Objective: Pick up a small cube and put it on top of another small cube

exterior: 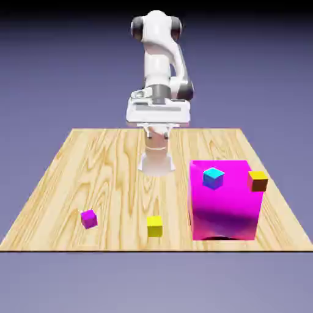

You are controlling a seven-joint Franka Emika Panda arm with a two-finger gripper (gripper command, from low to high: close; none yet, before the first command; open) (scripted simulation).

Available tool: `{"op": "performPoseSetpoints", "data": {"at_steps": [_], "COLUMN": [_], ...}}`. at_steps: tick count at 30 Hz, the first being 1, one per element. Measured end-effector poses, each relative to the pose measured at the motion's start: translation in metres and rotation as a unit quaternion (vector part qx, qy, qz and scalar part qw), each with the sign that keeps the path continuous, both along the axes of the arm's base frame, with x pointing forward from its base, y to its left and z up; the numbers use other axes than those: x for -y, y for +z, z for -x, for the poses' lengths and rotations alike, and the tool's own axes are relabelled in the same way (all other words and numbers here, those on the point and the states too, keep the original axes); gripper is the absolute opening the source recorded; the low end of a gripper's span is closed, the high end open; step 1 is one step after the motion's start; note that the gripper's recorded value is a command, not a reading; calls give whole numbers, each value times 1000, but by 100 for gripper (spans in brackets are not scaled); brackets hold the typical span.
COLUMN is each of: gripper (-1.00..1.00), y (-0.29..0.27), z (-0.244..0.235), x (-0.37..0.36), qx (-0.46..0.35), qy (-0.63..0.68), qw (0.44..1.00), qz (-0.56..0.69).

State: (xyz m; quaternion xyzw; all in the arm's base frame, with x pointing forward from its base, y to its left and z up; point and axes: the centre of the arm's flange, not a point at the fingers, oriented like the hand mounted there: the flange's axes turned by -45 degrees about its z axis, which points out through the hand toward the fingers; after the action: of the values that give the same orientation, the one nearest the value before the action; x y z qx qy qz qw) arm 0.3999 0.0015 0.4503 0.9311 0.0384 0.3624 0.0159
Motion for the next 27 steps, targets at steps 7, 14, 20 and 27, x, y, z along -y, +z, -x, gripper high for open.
{"op": "performPoseSetpoints", "data": {"at_steps": [7,14,20,27], "gripper": [0,0,0,0], "y": [-56,-124,-190,-268], "z": [-54,-91,-107,-106], "x": [27,71,113,171], "qx": [-160,-321,-455,-601], "qy": [43,83,120,156], "qw": [983,934,865,758], "qz": [75,135,173,198]}}
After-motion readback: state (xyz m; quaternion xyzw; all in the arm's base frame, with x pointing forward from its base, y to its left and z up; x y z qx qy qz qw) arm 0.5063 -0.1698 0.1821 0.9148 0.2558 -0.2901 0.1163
